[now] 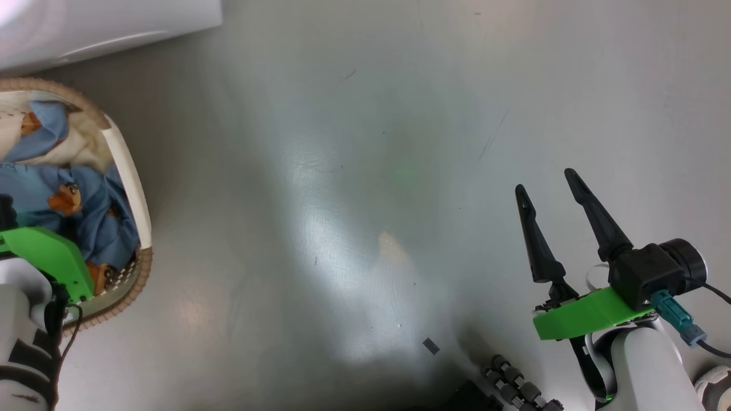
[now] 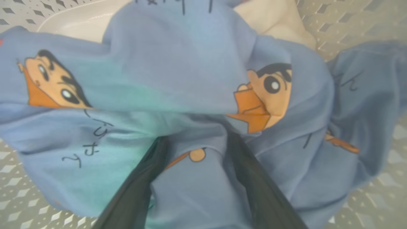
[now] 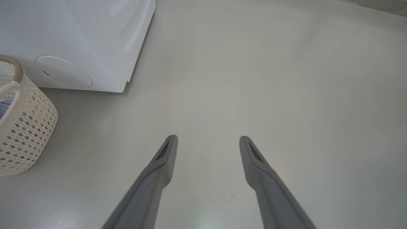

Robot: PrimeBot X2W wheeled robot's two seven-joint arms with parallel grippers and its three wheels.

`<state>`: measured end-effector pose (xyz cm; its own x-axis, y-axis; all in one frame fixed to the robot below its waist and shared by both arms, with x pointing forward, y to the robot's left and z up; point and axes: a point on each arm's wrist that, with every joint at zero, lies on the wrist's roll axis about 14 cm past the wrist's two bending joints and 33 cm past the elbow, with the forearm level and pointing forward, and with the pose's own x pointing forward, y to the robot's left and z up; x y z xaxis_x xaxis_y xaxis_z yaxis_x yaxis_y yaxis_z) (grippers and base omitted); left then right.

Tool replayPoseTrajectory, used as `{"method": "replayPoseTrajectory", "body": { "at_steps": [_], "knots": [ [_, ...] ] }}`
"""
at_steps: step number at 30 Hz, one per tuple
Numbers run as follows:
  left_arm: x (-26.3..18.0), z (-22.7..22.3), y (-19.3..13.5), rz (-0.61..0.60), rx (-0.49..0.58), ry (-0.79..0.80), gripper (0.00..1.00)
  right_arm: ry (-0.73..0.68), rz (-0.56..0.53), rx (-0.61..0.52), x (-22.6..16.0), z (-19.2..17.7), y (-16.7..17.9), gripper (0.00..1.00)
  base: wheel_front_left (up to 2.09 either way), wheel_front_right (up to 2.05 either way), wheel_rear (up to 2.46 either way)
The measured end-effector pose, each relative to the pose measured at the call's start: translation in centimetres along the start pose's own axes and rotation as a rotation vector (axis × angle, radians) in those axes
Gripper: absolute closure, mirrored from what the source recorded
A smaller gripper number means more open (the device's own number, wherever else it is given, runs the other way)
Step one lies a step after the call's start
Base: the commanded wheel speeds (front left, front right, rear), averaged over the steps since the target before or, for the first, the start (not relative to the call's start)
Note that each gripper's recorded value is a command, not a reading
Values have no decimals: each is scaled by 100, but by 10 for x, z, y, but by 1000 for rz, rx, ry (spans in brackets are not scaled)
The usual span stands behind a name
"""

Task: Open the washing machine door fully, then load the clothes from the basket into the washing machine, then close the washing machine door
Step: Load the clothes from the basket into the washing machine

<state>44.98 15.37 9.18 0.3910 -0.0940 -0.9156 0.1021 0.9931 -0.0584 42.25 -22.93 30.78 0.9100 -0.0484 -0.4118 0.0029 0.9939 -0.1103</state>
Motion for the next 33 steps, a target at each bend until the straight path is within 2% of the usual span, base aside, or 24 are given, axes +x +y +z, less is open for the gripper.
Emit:
{"method": "replayPoseTrajectory", "body": {
  "at_steps": [4, 5, 6, 7, 19, 33],
  "knots": [
    [0, 0, 0, 1, -13, 6, 0, 1, 5, 2, 1, -1, 2, 0, 0, 0, 0],
    [1, 2, 0, 0, -14, 6, 21, 2, 7, 3, 2, -2, 3, 0, 0, 0, 0],
    [1, 2, 0, 0, -13, 6, 93, 2, 9, 4, 2, -2, 3, 0, 0, 0, 0],
    [1, 2, 0, 0, -15, 6, 100, 2, 9, 4, 2, -2, 4, 0, 0, 0, 0],
    [-4, 7, 3, 8, -53, -16, 100, -10, 22, 8, 4, 2, 8, 0, 0, 0, 0],
    [-48, 32, 7, 10, -68, -191, 100, -100, 60, 19, 2, 38, 20, 0, 0, 0, 0]
  ]
}}
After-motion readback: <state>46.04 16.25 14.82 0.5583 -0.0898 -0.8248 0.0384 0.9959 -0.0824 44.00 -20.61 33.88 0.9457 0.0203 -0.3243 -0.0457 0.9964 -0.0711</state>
